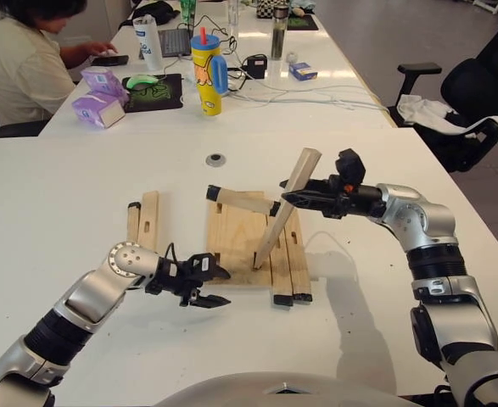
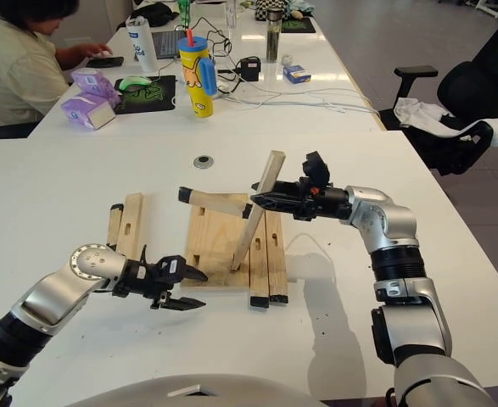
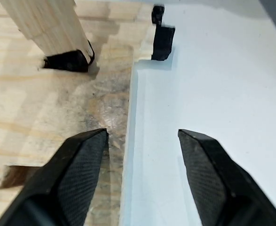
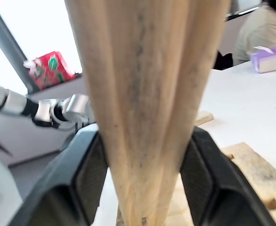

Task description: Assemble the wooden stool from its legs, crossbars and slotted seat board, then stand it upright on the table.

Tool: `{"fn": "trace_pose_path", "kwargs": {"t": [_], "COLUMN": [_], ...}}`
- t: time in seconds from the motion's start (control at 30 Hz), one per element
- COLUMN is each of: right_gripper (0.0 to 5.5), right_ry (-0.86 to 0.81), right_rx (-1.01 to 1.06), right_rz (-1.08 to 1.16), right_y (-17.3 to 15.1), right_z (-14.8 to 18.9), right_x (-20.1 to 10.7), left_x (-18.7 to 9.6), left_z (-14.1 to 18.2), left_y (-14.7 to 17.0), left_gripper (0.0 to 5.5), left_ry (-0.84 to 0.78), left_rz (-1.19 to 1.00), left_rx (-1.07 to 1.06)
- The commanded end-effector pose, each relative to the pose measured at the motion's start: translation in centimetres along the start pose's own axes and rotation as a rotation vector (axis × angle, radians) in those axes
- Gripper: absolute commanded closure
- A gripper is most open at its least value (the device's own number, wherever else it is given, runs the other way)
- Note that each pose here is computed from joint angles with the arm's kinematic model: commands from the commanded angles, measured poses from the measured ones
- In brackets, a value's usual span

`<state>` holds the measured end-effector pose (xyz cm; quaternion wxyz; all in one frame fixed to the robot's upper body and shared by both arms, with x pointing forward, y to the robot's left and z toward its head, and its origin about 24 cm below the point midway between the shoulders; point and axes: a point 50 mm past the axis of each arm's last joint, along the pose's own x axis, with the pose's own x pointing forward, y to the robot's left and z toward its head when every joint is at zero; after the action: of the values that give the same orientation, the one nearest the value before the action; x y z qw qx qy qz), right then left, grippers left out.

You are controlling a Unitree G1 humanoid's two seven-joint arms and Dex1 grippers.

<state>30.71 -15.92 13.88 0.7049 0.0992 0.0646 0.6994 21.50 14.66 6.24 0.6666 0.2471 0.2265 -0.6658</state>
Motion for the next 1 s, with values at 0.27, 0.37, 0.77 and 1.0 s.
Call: {"fn": "trace_pose_path", "kwargs": {"t": [0.27, 0.37, 0.77, 1.0], "right_gripper": [3.44, 3.44, 2.4, 2.4], "right_ry": [0.434, 0.451, 0.376, 0.607], "right_rx": [-0.337, -0.319, -0.463, -0.547], "right_rz": [0.089, 0.08, -0.213, -0.404], "right_y": [2.4, 2.4, 0.3, 0.8], "right_z": [-4.4, -5.5, -1.5, -0.9], "right_x": [1.6, 1.6, 1.4, -3.1], "left_x": [1.6, 2.2, 4.3, 3.6], "left_z": [-5.3, -5.3, -7.5, -9.3], "left_y": [-2.5, -2.6, -2.3, -2.5], "left_gripper": [2.69, 2.69, 2.69, 2.69], "left_ry": [0.252, 0.224, 0.237, 0.282], "left_rz": [-0.058, -0.034, 0.222, 0.31], "left_rx": [-0.119, -0.141, -0.284, -0.356]}}
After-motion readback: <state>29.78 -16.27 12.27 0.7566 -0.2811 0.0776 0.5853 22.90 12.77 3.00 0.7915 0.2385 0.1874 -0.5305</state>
